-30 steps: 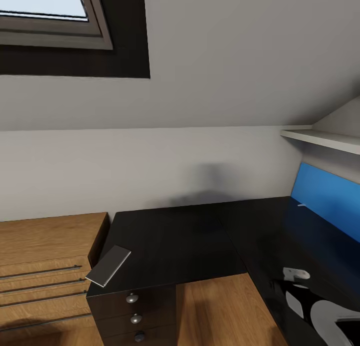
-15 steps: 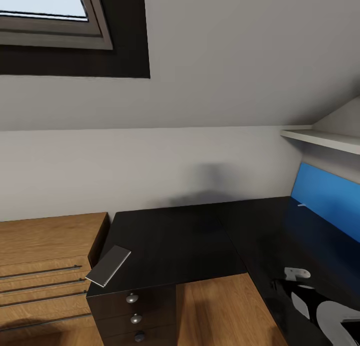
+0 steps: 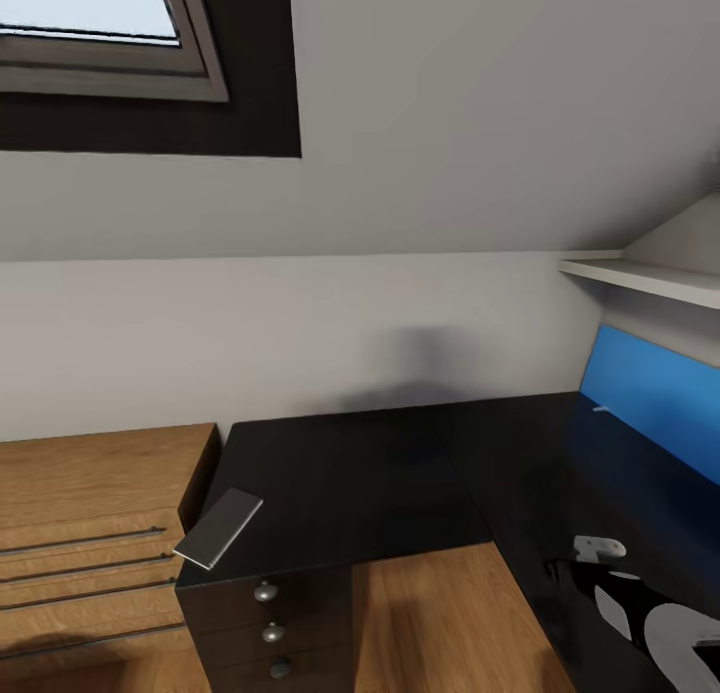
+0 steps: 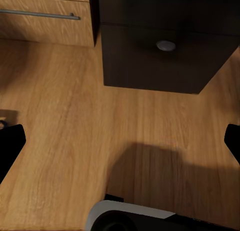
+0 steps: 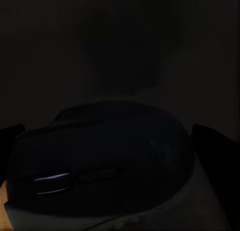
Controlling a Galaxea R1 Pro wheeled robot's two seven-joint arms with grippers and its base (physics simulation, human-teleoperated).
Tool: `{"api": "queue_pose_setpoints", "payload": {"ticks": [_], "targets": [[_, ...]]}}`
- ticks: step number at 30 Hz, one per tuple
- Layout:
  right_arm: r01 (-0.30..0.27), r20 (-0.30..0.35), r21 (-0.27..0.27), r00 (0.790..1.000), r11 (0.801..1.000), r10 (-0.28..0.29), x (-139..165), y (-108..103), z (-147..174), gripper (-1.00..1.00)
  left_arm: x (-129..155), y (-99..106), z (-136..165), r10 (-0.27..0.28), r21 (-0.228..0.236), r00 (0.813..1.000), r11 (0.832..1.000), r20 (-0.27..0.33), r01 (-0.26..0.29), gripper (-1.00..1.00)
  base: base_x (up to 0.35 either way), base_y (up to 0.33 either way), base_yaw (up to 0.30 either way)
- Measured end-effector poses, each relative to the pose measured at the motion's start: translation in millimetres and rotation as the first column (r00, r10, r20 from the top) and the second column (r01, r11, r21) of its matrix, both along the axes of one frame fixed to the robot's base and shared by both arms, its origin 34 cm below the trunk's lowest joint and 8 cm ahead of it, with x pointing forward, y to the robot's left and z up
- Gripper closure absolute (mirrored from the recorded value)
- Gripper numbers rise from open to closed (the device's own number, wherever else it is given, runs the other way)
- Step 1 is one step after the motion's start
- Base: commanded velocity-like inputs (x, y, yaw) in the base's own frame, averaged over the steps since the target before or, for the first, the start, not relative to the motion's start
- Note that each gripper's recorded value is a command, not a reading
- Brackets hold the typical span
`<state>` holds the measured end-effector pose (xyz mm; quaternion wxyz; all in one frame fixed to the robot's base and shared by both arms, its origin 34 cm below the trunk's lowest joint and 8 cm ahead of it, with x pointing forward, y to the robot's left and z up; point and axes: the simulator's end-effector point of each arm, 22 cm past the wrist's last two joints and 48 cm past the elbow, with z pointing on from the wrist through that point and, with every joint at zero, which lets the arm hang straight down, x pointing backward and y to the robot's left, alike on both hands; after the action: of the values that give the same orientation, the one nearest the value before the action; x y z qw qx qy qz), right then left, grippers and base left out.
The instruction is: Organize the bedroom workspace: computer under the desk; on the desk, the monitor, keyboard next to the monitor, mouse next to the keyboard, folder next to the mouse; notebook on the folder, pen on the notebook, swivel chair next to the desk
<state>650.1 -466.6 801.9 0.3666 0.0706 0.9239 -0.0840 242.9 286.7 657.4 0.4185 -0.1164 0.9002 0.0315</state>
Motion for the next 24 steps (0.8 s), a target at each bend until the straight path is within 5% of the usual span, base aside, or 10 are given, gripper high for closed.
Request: {"api": "queue_pose_setpoints", "payload": {"ticks": [16, 24], "targets": [[-0.001, 0.004, -0.001, 1.000, 1.000, 0.001, 0.8, -0.1, 0.6, 1.00, 0.0, 0.0, -0.1, 0.000, 0.000, 1.000, 1.000, 0.000, 0.000, -1.00, -0.302, 0.000, 0.000], [-0.001, 0.005, -0.002, 1.000, 1.000, 0.001, 0.7, 0.3, 0.9, 1.00, 0.0, -0.4, 0.1, -0.002, 0.000, 1.000, 1.000, 0.000, 0.002, -1.00, -0.059, 0.000, 0.000]]}}
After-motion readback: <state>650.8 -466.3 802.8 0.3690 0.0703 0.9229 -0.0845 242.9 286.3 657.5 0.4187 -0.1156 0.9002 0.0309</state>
